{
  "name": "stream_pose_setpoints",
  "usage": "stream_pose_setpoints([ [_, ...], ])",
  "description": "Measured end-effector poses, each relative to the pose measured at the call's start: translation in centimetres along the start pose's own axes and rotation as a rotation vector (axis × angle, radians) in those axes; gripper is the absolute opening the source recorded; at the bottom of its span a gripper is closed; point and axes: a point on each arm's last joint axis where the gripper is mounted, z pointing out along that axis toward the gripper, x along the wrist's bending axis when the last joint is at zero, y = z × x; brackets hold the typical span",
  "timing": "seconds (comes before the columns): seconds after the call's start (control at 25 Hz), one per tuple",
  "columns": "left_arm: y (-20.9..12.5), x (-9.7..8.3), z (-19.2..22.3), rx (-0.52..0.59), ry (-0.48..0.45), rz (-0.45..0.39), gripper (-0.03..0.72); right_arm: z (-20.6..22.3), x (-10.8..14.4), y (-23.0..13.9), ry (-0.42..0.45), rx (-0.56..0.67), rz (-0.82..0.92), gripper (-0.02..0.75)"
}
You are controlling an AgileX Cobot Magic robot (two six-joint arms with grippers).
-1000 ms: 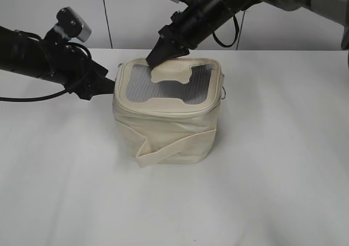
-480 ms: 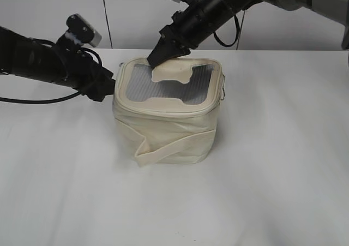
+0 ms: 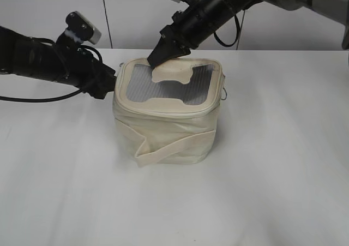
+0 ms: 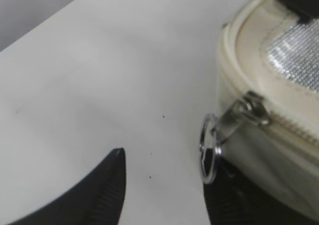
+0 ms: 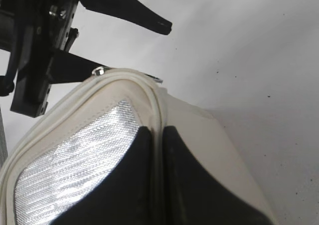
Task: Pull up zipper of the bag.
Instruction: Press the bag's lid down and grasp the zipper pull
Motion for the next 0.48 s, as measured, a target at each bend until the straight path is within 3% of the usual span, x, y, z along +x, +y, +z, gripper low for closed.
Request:
stream_pose_setpoints([
  [0.32, 0.5, -0.19, 0.1, -0.063, -0.019, 0.004, 0.254, 0.0, 0.01, -0.01, 0.001, 0.001, -0.001, 0.042],
  [0.48, 1.01, -0.47, 0.17, -0.11, -0.037, -0.01, 0.103, 0.0, 0.02, -0.02, 0.002, 0.002, -0.002, 0.042],
])
